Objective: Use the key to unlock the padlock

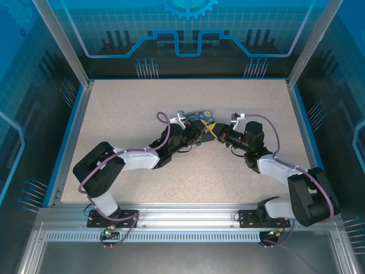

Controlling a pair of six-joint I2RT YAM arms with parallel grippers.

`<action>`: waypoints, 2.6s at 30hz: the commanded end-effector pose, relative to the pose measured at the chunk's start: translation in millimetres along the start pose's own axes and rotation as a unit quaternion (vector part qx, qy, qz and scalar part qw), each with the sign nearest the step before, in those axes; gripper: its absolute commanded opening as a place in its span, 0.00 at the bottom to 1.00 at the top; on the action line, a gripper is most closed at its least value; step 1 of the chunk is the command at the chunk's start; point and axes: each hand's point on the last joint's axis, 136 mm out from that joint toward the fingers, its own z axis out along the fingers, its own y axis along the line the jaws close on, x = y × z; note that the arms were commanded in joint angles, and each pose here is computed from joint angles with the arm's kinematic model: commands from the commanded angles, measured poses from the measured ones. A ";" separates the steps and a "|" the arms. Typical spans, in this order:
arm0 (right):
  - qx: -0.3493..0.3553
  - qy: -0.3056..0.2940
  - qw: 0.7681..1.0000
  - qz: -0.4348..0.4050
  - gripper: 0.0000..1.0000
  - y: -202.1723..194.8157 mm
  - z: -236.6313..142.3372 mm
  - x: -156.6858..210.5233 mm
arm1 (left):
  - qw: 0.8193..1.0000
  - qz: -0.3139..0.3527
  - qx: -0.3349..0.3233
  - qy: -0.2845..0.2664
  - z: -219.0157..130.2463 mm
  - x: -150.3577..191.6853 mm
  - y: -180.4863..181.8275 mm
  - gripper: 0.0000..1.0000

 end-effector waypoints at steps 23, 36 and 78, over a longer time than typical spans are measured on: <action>0.021 0.006 0.999 -0.025 0.00 -12.9 13.2 -45.4 | 0.965 0.202 -0.123 0.116 -68.2 5.8 47.3 0.69; 0.045 0.039 0.998 0.015 0.00 -56.2 60.1 -57.4 | 0.892 0.362 -0.182 0.198 -52.9 49.8 113.8 0.73; 0.102 0.062 0.992 0.041 0.00 -97.7 83.9 -53.6 | 0.945 0.304 -0.095 0.071 40.7 -5.1 119.1 0.77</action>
